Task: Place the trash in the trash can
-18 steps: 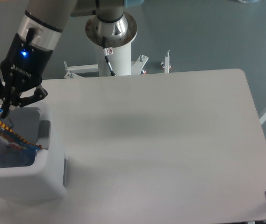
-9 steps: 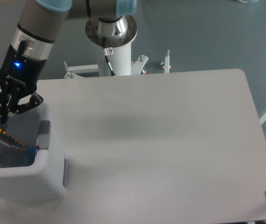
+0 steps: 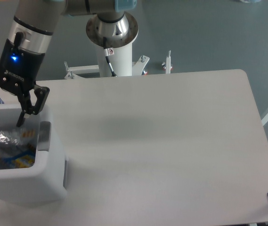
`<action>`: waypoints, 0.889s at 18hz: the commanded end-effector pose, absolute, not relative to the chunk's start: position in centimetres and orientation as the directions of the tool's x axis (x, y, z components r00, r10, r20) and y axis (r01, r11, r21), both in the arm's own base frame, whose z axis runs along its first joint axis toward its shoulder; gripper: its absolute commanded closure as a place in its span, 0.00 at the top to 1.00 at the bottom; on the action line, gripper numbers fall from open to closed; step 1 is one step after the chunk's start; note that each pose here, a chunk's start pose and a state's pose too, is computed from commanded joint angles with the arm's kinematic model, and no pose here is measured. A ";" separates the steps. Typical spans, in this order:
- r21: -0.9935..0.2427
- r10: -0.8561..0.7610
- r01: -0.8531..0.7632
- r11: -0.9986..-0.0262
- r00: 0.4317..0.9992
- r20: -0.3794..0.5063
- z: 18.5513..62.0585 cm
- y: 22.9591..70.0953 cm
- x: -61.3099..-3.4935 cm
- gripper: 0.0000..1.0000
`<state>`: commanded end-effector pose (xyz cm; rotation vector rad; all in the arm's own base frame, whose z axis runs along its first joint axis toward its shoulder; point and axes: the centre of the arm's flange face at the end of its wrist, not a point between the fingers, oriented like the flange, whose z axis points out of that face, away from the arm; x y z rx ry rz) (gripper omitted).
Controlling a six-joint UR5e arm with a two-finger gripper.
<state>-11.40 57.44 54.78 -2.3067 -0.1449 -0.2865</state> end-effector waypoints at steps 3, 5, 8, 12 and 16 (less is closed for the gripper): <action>-0.704 0.057 0.194 -0.683 0.975 0.214 55.0 57.1 -12.1 1.00; -0.700 0.156 0.226 -0.678 0.974 0.163 55.2 56.1 -15.6 1.00; -0.713 0.292 0.279 -0.644 0.950 0.107 56.1 53.0 -24.1 1.00; -0.711 0.410 0.283 -0.644 0.912 -0.009 56.5 48.5 -32.6 1.00; -0.596 0.394 0.160 -0.787 0.874 -0.285 55.5 45.7 -36.4 1.00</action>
